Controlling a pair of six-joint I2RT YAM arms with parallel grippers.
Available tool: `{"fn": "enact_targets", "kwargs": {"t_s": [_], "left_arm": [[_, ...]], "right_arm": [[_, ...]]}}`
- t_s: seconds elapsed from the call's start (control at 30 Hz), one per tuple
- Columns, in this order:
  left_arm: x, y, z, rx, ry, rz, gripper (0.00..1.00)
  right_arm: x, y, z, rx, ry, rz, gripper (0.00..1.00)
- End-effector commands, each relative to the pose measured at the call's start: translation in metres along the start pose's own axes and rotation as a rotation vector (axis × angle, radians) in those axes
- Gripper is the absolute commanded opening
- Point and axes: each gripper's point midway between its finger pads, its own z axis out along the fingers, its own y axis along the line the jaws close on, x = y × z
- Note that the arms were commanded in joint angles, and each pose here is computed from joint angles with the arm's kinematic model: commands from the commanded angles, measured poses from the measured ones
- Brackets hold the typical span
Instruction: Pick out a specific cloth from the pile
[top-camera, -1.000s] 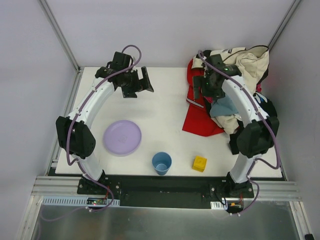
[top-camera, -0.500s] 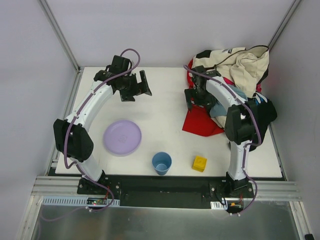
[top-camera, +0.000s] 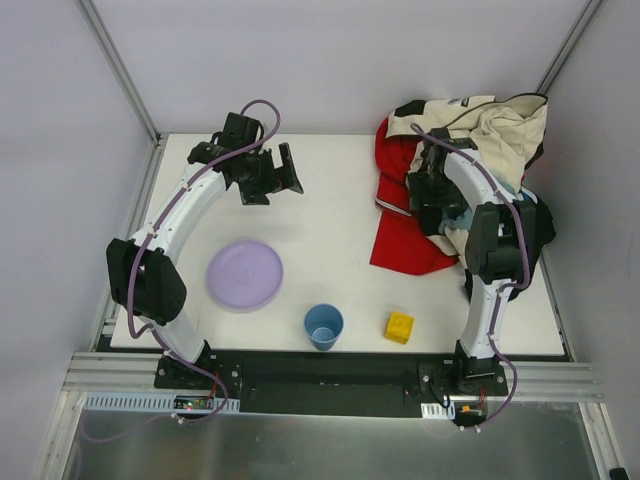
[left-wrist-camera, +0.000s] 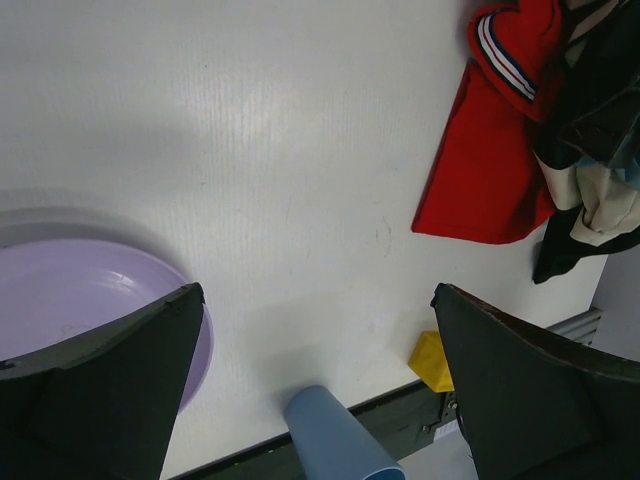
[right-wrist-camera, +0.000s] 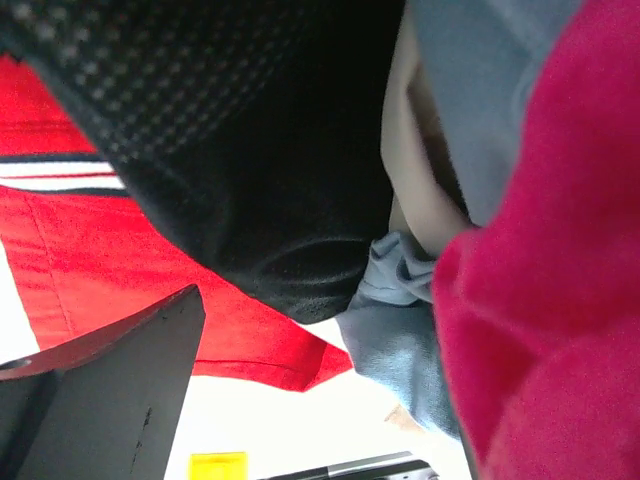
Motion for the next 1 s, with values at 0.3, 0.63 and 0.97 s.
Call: {"fn": "enact_targets", "kwargs": {"t_s": [0.3,0.63,0.97], "left_arm": [[-0.005,-0.013,-0.005,0.042,-0.007,0.011,0.99],[-0.007,-0.015,-0.003,0.046,-0.007,0.006,0.99],[-0.009,-0.018,-0.002,0.057,-0.007,-0.003,0.99]], "right_arm": [[0.017,-0.051,0.011,0.152,0.065,0.047,0.84],[0.032,-0.055,0.039,0.182,0.116,0.04,0.24],[0.018,-0.031,-0.001,0.022,0.018,0.079,0.0]]}}
